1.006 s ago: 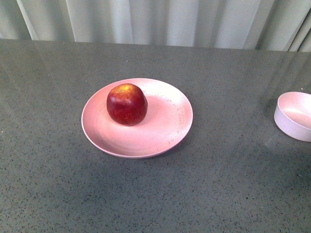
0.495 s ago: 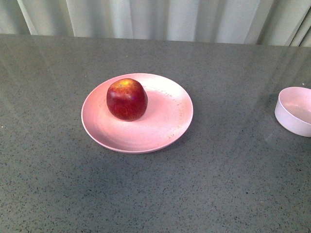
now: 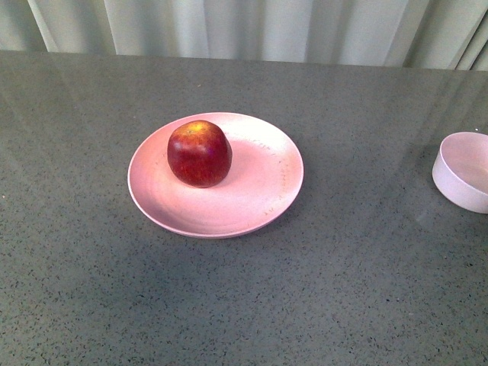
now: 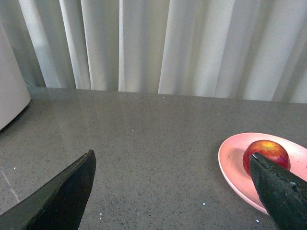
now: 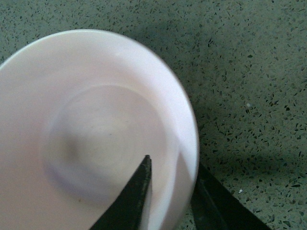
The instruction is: Move apple from plate to bowl
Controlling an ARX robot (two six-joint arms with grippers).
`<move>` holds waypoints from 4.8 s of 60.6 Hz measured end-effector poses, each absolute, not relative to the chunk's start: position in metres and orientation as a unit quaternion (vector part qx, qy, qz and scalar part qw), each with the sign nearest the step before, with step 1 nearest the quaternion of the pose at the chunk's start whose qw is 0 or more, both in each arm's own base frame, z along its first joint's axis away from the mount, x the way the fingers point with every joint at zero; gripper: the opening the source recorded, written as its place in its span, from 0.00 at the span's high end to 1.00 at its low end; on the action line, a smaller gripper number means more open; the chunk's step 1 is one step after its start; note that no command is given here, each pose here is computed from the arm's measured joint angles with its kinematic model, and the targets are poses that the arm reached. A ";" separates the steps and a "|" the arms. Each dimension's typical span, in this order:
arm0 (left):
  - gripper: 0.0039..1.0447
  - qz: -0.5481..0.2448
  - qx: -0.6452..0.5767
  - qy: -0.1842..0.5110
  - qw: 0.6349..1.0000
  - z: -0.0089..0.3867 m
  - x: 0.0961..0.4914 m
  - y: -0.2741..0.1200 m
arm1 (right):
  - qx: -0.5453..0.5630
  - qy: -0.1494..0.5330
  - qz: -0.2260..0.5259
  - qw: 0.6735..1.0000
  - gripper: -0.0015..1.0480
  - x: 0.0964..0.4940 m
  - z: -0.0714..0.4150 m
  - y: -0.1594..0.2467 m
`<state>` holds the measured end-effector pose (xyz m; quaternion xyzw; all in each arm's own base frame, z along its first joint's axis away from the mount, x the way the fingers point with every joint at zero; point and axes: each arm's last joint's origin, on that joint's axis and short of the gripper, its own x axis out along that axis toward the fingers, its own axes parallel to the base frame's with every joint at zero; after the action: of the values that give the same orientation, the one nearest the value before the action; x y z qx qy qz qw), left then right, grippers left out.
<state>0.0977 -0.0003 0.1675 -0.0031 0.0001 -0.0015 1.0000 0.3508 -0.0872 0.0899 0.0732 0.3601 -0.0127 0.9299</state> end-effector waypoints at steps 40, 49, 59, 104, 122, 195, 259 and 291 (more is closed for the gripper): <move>0.08 -0.002 -0.003 0.000 1.000 0.167 0.098 0.000 | 0.081 0.365 0.051 0.926 0.98 0.351 0.099 -0.018; 0.08 -0.002 -0.003 0.000 1.000 0.167 0.098 0.000 | 0.081 0.369 0.059 0.924 0.98 0.352 0.097 -0.005; 0.08 -0.002 -0.003 0.000 1.000 0.167 0.098 0.000 | 0.078 0.377 0.065 0.921 0.98 0.352 0.092 0.005; 0.08 -0.002 -0.003 0.000 1.000 0.167 0.098 0.000 | 0.080 0.328 0.105 0.936 0.47 0.341 0.114 0.016; 0.08 -0.002 -0.003 0.000 1.000 0.167 0.098 0.000 | 0.057 0.206 0.101 0.972 0.10 0.294 0.173 -0.013; 0.08 -0.002 -0.003 0.000 1.000 0.167 0.098 0.000 | 0.002 0.008 -0.001 1.000 0.98 0.152 0.162 0.000; 0.08 -0.002 -0.003 0.000 1.000 0.167 0.098 0.000 | 0.002 -0.012 -0.001 1.000 0.98 0.113 0.174 0.000; 0.08 -0.001 -0.003 0.000 1.000 0.167 0.098 0.000 | 0.002 -0.008 -0.001 1.000 0.98 0.097 0.171 0.000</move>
<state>0.0977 -0.0003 0.1675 -0.0031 0.0001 -0.0013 1.0000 0.0969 -0.0002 0.1710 0.0016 -0.0085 -0.0009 1.0000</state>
